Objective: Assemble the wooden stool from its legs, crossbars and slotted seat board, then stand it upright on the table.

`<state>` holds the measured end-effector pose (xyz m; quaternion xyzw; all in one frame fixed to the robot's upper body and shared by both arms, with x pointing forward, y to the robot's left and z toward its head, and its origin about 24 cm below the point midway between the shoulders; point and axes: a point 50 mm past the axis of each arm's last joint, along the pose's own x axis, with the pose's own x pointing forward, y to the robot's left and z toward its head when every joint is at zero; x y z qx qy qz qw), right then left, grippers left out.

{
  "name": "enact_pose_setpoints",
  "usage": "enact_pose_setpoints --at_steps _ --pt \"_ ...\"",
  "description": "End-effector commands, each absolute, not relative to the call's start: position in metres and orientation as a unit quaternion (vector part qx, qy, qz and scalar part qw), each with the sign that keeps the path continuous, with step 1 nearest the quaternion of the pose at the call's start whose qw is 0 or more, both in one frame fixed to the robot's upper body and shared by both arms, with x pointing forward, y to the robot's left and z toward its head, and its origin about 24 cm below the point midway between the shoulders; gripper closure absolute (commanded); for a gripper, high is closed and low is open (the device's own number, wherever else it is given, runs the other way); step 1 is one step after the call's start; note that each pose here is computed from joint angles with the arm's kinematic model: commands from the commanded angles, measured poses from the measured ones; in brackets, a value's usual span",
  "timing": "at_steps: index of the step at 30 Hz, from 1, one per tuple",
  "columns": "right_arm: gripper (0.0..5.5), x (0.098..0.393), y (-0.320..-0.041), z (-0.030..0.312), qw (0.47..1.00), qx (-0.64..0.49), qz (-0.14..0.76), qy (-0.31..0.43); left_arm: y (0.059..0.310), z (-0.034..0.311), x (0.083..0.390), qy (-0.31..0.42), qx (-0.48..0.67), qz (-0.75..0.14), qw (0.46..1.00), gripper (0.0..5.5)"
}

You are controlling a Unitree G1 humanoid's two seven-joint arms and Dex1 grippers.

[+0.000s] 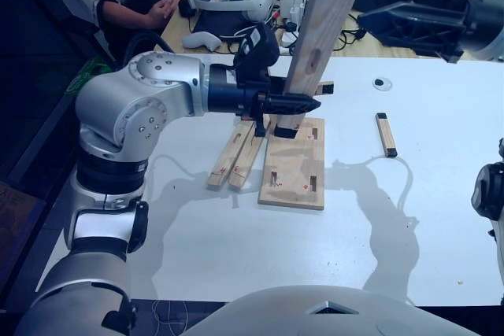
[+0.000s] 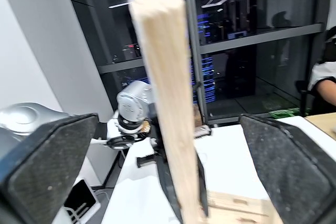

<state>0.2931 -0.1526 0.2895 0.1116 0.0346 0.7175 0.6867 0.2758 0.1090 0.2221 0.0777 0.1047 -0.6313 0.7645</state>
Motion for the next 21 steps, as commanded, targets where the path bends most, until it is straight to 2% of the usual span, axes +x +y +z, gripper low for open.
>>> enact_pose_setpoints --at_steps 1,4,15,21 --pt "0.5 0.288 -0.146 0.301 0.67 0.115 0.733 0.013 0.107 0.225 0.277 0.105 0.086 -0.634 0.762 4.47" --pt "0.5 0.29 -0.139 0.302 0.666 0.118 0.736 0.01 0.103 0.222 0.275 0.106 0.089 -0.64 0.756 4.47" --pt "2.29 0.3 -0.118 0.281 0.647 0.127 0.75 0.046 0.098 0.221 0.271 0.105 0.097 -0.649 0.747 4.47" --pt "3.32 0.303 -0.116 0.275 0.643 0.126 0.753 0.058 0.099 0.22 0.271 0.107 0.1 -0.653 0.743 4.47"
